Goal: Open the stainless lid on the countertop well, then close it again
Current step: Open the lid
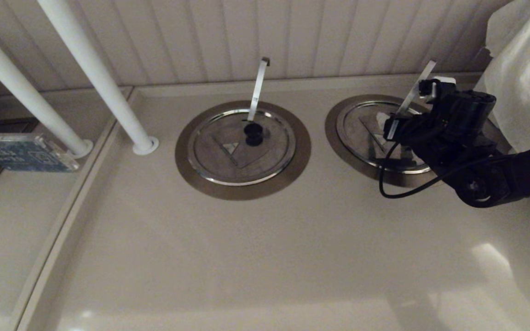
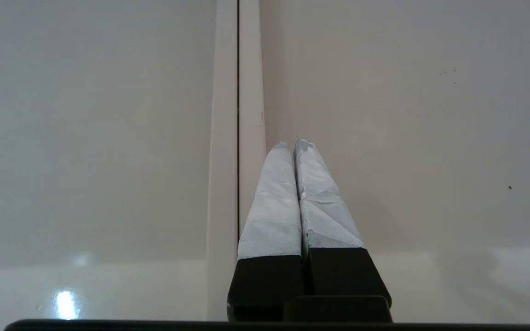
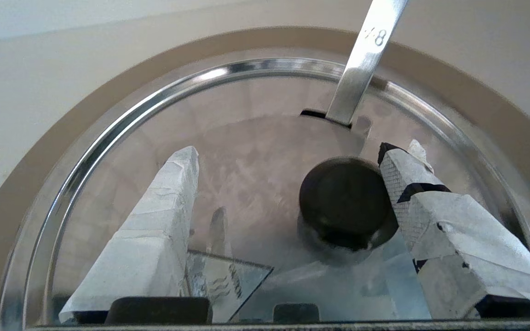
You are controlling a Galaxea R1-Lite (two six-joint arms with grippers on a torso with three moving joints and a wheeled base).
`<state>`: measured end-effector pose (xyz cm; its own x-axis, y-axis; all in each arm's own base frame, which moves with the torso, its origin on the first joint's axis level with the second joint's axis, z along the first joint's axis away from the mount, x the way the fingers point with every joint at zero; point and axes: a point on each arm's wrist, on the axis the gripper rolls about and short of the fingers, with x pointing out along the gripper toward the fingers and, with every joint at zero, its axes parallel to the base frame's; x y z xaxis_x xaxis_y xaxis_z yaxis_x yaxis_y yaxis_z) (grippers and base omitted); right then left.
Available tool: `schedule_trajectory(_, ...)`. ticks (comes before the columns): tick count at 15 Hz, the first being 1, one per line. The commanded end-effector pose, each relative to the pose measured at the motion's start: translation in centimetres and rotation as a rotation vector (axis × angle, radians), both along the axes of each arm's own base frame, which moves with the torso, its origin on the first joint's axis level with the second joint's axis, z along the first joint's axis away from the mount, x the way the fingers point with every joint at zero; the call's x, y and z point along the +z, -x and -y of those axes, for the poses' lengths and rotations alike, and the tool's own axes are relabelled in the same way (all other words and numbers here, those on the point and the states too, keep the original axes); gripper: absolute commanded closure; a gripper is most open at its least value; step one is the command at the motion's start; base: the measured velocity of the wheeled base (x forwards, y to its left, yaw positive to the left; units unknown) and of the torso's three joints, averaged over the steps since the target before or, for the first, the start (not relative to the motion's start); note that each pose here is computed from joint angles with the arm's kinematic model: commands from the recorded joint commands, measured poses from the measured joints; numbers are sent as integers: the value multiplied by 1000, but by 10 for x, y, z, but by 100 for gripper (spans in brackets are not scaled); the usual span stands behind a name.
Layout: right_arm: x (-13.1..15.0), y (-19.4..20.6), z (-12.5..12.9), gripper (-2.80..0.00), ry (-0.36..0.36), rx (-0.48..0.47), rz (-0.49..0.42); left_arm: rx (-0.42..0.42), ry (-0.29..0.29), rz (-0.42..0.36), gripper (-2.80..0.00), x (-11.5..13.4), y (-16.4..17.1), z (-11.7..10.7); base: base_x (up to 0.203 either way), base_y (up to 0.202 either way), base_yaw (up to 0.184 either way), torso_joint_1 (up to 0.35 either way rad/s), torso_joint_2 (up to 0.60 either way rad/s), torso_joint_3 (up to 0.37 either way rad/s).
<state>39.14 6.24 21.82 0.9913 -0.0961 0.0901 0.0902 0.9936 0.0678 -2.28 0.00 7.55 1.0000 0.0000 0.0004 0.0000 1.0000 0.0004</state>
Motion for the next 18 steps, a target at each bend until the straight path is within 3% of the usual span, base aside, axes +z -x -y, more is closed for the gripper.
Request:
schedule_trajectory(1, -1, -2, 3, -280, 0, -7, 4, 0, -1, 0, 0, 0, 0, 0, 0, 0, 0, 0, 0, 0)
schedule_trajectory(6, -22, -13, 2, -280, 8, -10, -44, 0, -1, 1, 0, 0, 0, 0, 0, 0, 0, 0, 0, 0)
schedule_trajectory(11, -25, -14, 1, -280, 8, -5, -50, 0, -1, 1, 0, 0, 0, 0, 0, 0, 0, 0, 0, 0)
schedule_trajectory(18, 1, 1, -2, -280, -6, 8, 12, 0, 0, 0, 0, 0, 0, 0, 0, 0, 0, 0, 0, 0)
